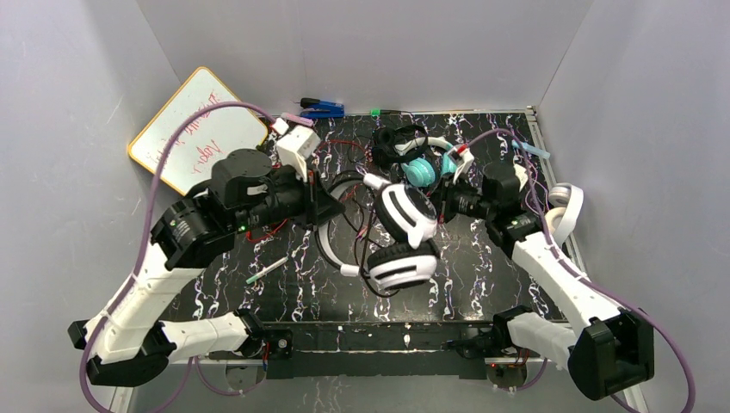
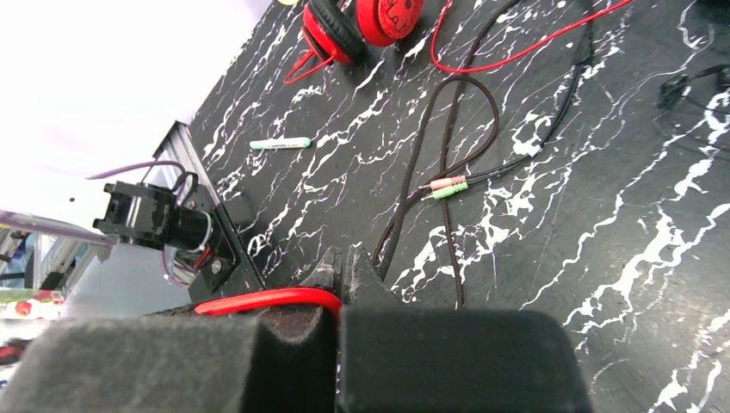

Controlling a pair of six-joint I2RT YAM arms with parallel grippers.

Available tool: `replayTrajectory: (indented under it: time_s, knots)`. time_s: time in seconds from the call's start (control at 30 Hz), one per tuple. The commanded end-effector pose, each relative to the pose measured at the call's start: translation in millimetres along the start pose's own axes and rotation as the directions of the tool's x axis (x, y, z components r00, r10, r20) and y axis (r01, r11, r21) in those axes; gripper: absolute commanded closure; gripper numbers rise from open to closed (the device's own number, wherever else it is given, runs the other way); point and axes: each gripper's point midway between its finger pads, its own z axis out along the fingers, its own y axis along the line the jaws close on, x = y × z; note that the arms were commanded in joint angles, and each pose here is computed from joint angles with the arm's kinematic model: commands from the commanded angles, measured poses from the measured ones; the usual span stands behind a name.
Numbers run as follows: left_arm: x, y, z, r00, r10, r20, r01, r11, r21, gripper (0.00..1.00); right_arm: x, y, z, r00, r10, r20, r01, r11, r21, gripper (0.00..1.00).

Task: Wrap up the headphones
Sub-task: Wrap the headphones cable around the headphones.

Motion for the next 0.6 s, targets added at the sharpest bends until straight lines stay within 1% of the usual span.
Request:
replayTrajectory:
  time_s: [0.0, 0.07, 0.13, 0.23, 0.3, 0.37, 0.4, 0.47, 0.57]
  knots:
    - [18, -20, -9, 0.991, 0.133, -0.022, -0.127, 0.976, 0.177, 1.0, -14, -7, -16, 0.996, 0.075, -0.05, -0.071, 0.995, 0.071, 0.99]
    - [41, 0, 3, 0.978, 0.188, -0.091, -0.176, 0.976, 0.128, 1.0, -26, -7, -21, 0.994, 0.1, -0.043, -0.096, 0.991, 0.098, 0.99]
    - [58, 15, 13, 0.964, 0.217, -0.151, -0.205, 0.974, 0.093, 1.0, -35, -2, -25, 0.993, 0.111, -0.047, -0.106, 0.989, 0.1, 0.99]
    - [71, 44, 24, 0.944, 0.256, -0.21, -0.265, 0.964, -0.014, 1.0, -44, 12, -30, 0.99, 0.12, -0.077, -0.115, 0.991, 0.065, 0.99]
    - [76, 66, 29, 0.922, 0.291, -0.256, -0.325, 0.941, -0.098, 1.0, -48, 25, -32, 0.986, 0.131, -0.106, -0.13, 0.991, 0.019, 0.99]
    - [74, 92, 30, 0.897, 0.325, -0.3, -0.394, 0.894, -0.211, 1.0, -48, 43, -35, 0.977, 0.154, -0.147, -0.163, 0.985, -0.058, 0.99]
    - [74, 101, 30, 0.879, 0.346, -0.327, -0.432, 0.87, -0.24, 1.0, -46, 49, -36, 0.97, 0.175, -0.166, -0.191, 0.978, -0.086, 0.99]
    - [74, 116, 30, 0.842, 0.381, -0.383, -0.499, 0.82, -0.279, 1.0, -42, 62, -39, 0.955, 0.213, -0.205, -0.245, 0.958, -0.147, 0.99]
    - [72, 138, 29, 0.762, 0.45, -0.465, -0.618, 0.719, -0.317, 1.0, -35, 77, -46, 0.944, 0.222, -0.242, -0.276, 0.936, -0.217, 0.99]
